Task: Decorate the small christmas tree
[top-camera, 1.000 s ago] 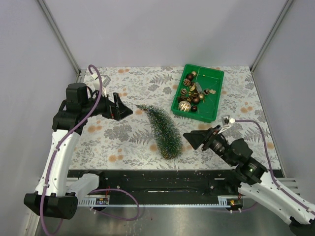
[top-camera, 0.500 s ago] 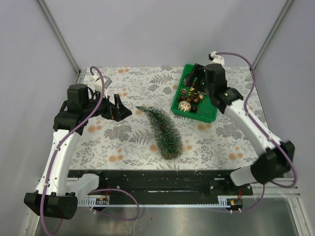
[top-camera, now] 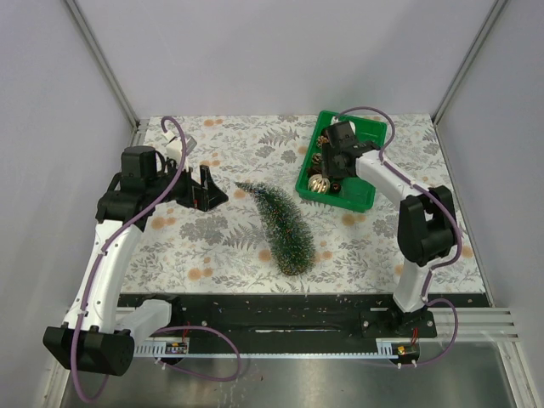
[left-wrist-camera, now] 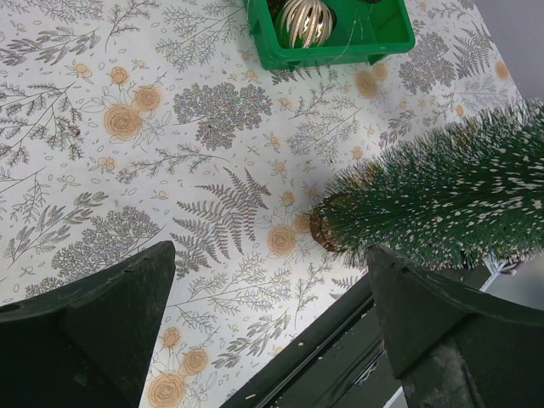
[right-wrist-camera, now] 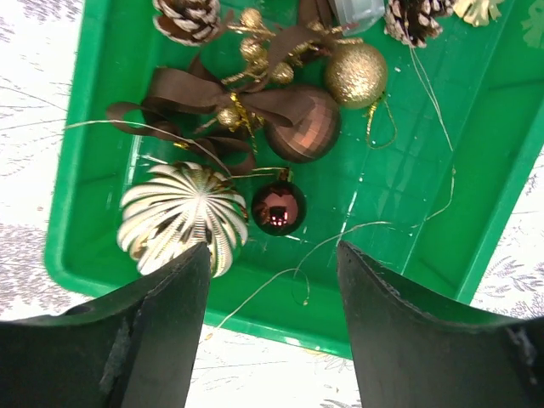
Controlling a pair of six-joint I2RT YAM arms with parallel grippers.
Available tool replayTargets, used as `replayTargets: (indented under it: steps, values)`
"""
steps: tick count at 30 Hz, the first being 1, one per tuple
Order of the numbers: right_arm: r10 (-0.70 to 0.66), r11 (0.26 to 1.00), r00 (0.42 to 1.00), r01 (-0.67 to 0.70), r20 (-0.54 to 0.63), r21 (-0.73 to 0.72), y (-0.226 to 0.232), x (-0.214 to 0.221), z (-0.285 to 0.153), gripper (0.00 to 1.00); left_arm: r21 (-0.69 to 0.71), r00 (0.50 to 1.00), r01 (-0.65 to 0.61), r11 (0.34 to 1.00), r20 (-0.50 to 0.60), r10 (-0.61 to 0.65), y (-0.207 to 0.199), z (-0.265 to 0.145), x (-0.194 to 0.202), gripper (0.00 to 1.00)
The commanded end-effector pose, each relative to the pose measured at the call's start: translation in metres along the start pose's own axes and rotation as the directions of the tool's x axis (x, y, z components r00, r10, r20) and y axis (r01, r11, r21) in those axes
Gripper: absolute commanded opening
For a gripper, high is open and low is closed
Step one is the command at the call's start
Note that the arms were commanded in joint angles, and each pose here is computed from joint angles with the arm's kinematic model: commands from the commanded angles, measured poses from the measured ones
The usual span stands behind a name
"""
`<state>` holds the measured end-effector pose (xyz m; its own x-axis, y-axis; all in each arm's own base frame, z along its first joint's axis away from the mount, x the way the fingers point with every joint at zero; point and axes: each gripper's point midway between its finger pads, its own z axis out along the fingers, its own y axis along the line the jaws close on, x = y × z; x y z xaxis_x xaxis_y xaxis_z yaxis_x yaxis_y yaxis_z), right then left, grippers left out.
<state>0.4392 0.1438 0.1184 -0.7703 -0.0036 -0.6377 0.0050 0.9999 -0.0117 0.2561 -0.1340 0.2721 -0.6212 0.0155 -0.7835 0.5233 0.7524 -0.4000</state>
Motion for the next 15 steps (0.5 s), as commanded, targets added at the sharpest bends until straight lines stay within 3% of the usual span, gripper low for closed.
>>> replayTargets:
  steps: [1,7,15]
  values:
    - [-0.041,0.997,0.999,0.041,0.010,0.067,-0.012,0.002,0.013,0.67,-0.003,0.999,-0.037,0.999,0.025,0.037,0.001,0.001,-0.006,0.99]
    - [-0.051,0.995,0.998,0.053,-0.028,0.081,-0.011,0.013,0.039,0.56,-0.004,0.999,-0.037,0.999,0.021,0.037,0.002,0.001,-0.004,0.99]
    - [-0.032,0.995,0.999,0.033,-0.021,0.092,-0.012,0.012,0.047,0.16,-0.018,0.999,-0.046,0.999,0.027,0.047,0.003,0.000,-0.004,0.99]
